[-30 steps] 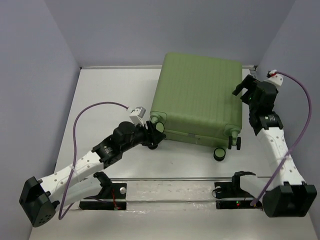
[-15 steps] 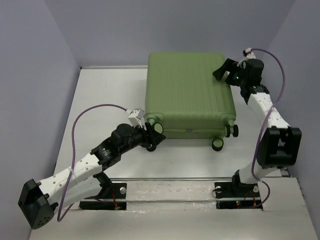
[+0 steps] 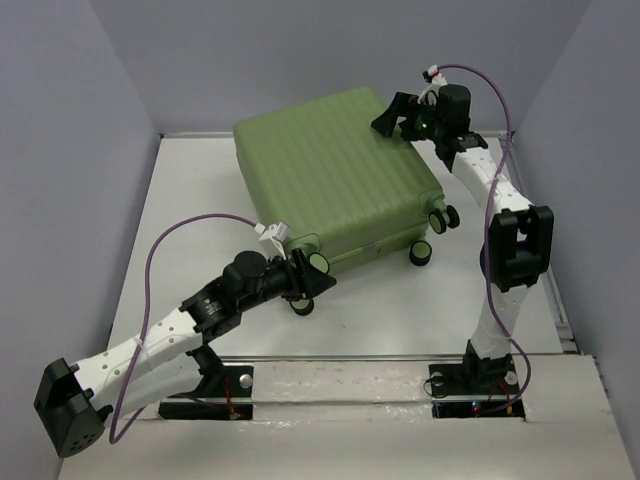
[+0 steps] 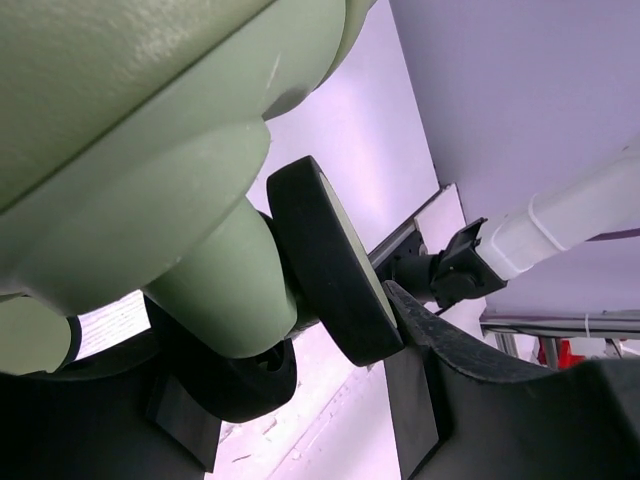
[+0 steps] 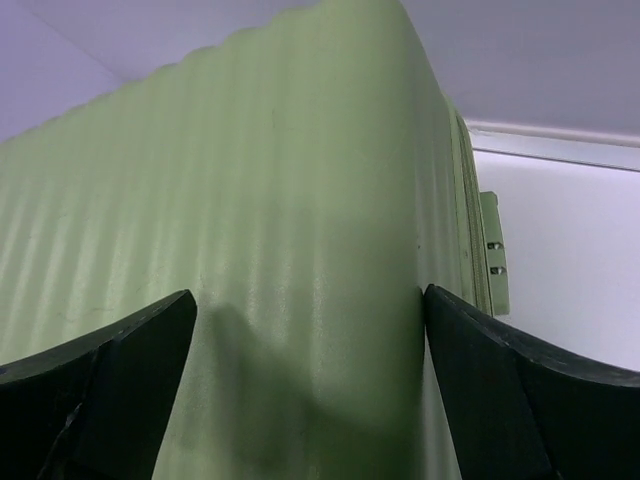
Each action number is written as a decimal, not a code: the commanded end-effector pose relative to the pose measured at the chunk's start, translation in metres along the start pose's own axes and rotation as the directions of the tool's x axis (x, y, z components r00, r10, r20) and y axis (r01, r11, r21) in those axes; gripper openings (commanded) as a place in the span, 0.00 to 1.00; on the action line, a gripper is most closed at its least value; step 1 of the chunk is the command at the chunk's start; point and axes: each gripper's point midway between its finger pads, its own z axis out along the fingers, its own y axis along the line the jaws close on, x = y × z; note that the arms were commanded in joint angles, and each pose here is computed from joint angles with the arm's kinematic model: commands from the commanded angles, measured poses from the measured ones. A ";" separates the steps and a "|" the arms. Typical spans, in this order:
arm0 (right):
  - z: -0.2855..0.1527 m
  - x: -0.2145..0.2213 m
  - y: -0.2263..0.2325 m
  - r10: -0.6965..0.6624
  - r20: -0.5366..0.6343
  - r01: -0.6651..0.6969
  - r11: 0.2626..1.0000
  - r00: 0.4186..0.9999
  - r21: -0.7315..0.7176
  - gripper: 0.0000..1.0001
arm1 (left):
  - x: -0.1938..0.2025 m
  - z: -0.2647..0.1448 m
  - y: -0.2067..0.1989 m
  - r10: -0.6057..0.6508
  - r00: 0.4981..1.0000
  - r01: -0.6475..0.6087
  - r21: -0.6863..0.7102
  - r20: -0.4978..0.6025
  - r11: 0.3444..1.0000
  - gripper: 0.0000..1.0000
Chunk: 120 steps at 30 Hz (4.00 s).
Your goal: Pack the luggage
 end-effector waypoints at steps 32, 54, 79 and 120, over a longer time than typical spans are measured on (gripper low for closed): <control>-0.169 0.224 0.064 -0.115 0.176 0.102 0.992 0.978 0.079 0.51 | -0.073 -0.015 -0.087 0.182 0.943 -0.247 0.218 0.279 0.944 0.06; -0.145 0.214 0.080 -0.206 0.259 0.216 0.976 0.944 -0.012 0.07 | -0.066 -0.012 -0.083 0.175 0.952 -0.232 0.223 0.252 0.947 0.06; -0.167 0.281 0.402 0.442 0.154 -0.189 0.638 0.884 -0.747 0.07 | -0.112 -0.035 -0.215 0.018 0.964 -0.189 0.634 0.265 0.750 0.06; -0.166 0.179 0.257 -0.047 0.272 0.127 0.950 0.961 -0.285 1.00 | -0.102 -0.030 -0.104 -0.143 0.928 0.010 0.360 0.345 0.933 0.99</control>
